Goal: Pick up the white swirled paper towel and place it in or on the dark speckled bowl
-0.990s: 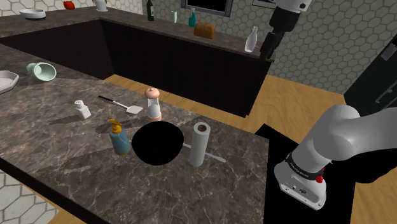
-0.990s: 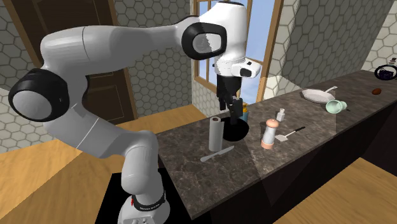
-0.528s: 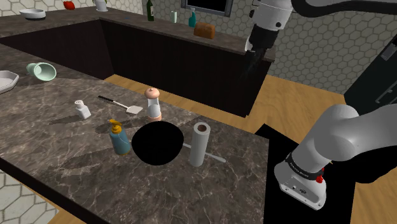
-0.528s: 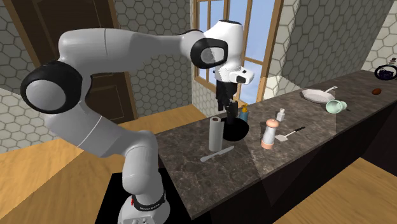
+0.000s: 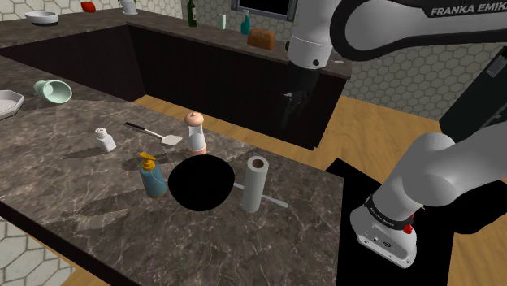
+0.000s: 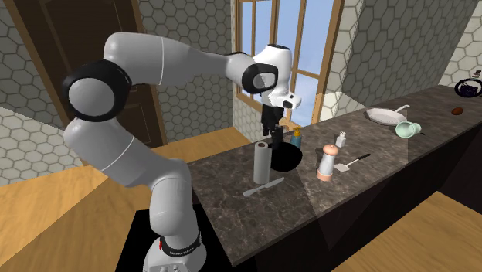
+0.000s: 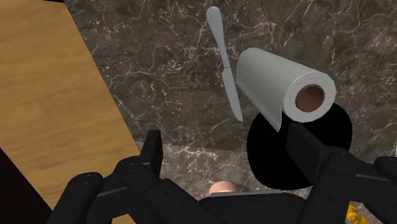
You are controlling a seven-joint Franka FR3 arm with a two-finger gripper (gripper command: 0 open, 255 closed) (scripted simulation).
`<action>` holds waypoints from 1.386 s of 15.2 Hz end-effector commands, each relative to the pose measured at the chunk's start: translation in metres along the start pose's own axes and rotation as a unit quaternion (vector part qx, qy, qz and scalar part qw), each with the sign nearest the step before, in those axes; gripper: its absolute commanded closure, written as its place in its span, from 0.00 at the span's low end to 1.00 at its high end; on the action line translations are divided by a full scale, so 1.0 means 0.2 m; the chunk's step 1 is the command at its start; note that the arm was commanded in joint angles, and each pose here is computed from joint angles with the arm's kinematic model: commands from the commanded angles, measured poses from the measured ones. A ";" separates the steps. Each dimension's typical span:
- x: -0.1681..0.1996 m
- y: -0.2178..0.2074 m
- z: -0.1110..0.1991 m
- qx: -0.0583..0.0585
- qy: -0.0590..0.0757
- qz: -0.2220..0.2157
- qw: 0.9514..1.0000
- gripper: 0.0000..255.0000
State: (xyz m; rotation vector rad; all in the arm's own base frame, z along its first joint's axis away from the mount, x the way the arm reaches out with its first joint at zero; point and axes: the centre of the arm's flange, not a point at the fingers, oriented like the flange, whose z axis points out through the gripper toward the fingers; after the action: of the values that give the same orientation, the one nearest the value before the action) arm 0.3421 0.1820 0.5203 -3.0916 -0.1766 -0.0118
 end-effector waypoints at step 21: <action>0.17 -0.52 0.61 0.005 -0.025 0.010 1.000 0.00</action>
State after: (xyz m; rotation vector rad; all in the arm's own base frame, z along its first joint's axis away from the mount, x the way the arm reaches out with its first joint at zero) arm 0.3649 0.2947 0.4041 -3.0859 -0.1481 0.0665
